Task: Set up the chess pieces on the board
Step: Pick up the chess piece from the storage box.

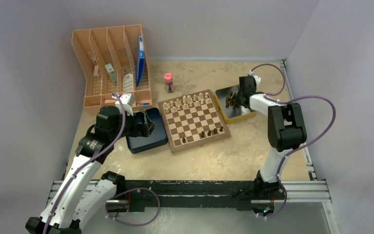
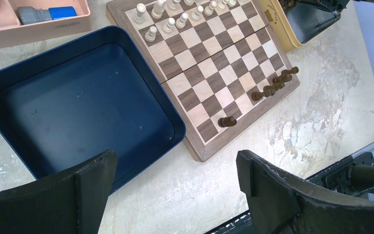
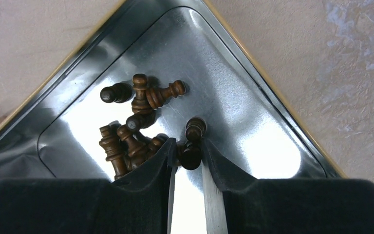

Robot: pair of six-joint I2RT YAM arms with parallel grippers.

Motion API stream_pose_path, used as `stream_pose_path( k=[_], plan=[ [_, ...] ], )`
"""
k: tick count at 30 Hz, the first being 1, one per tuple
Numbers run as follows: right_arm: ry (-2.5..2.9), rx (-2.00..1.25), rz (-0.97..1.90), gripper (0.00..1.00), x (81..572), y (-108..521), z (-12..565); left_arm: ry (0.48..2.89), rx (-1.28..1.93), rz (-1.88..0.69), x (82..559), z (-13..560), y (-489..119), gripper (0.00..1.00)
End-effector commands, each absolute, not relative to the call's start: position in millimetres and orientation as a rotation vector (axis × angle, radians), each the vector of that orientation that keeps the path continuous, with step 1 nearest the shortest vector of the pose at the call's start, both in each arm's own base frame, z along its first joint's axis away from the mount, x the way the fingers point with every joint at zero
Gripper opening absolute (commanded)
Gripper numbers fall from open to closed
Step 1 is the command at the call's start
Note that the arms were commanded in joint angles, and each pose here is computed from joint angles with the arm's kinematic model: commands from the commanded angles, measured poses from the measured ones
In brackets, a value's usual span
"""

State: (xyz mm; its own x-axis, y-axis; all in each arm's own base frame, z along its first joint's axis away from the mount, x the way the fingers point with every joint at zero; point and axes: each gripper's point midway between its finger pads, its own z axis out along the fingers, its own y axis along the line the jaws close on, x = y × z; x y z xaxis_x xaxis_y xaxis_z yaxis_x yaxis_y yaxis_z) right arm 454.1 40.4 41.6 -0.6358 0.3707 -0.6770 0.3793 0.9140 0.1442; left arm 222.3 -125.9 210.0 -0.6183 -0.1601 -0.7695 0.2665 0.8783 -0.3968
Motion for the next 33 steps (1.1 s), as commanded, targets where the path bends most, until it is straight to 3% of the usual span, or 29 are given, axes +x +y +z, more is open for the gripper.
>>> stream_pose_path(
  k=[1, 10, 23, 33],
  plan=[
    [2.287, 0.531, 0.009, 0.26, 461, 44, 53, 2.11, 0.076, -0.616, 229, 219, -127, 0.93],
    [2.231, 0.535, -0.05, 0.2, 466, 35, 73, 2.106, 0.065, -0.608, 229, 219, -125, 0.93],
    [2.192, 0.512, -0.099, 0.2, 460, 48, 111, 2.107, 0.064, -0.605, 229, 219, -125, 0.93],
    [2.159, 0.418, -0.028, 0.21, 449, 88, 154, 2.104, 0.058, -0.597, 229, 220, -123, 0.93]
  ],
)
